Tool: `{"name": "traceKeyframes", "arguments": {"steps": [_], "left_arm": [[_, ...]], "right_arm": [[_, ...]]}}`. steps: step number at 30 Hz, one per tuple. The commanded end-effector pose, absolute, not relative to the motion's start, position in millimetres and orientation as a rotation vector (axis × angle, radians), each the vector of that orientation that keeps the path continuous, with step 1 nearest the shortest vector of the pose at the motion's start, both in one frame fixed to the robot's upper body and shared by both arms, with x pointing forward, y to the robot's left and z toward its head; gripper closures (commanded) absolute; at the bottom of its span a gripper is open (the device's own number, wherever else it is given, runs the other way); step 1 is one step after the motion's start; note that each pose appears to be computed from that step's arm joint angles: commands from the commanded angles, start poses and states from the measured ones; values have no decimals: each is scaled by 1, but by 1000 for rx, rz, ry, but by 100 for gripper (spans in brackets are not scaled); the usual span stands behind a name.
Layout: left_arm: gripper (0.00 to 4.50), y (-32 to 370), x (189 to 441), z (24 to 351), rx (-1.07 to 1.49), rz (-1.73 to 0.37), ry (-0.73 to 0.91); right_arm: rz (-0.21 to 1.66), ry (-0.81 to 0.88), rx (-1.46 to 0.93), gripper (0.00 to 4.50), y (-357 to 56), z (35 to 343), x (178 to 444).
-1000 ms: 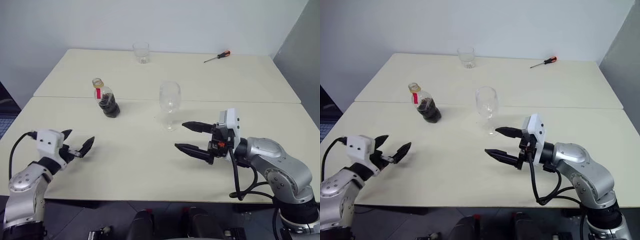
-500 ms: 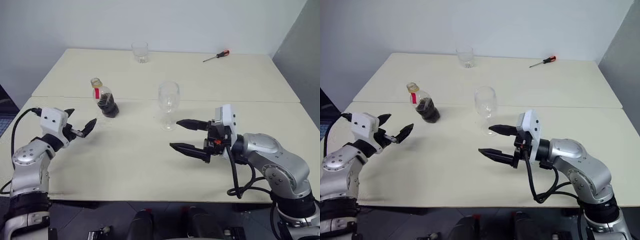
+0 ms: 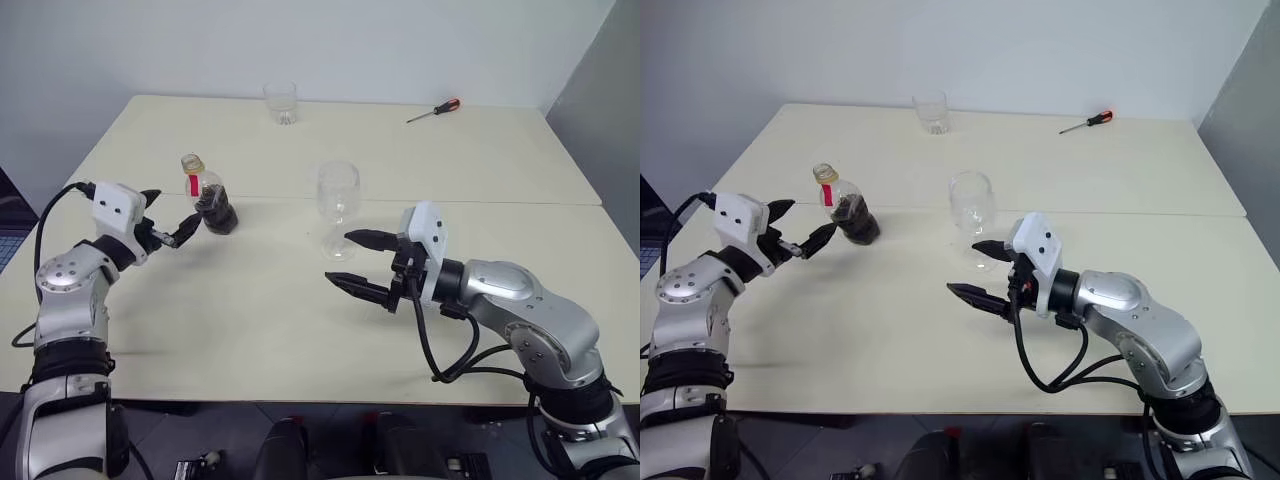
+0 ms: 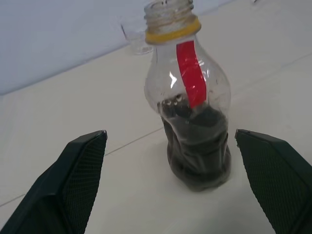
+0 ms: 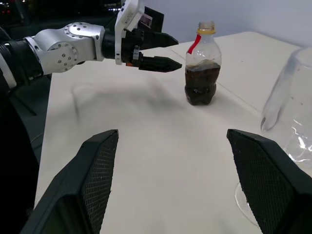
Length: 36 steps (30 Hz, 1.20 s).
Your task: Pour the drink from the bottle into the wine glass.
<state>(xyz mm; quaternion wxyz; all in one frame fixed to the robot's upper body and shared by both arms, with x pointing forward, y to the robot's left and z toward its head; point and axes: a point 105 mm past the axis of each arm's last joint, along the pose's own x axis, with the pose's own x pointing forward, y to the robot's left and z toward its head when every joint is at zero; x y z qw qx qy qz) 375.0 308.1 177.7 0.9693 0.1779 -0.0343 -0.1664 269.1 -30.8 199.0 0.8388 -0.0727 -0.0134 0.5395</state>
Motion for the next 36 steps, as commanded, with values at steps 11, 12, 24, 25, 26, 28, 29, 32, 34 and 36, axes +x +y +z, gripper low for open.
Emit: {"name": "traceKeyframes", "arguments": {"steps": [11,12,24,25,26,28,29,32,34,36], "left_arm": [[0,302,394,185,396,-381,-74],[0,302,395,185,391,-379,-72],[0,286,412,166,300,-397,-29],[0,284,413,166,295,-398,-27],[0,283,415,165,292,-397,-26],[0,282,417,166,284,-393,-25],[0,281,418,166,282,-390,-24],[0,280,422,168,280,-367,-31],[0,280,425,170,278,-352,-35],[0,278,427,170,277,-347,-35]], "right_arm": [[1099,-28,-97,70,-12,210,279],[1099,-26,-91,70,-12,210,279],[1085,-23,-62,70,-10,212,282],[1084,-22,-62,70,-10,212,282],[1082,-21,-62,70,-10,212,283],[1079,-20,-62,70,-10,212,283],[1078,-20,-62,70,-11,212,283],[1075,-20,-60,70,-10,213,283],[1074,-19,-59,70,-10,213,283],[1074,-19,-58,70,-9,213,283]]}}
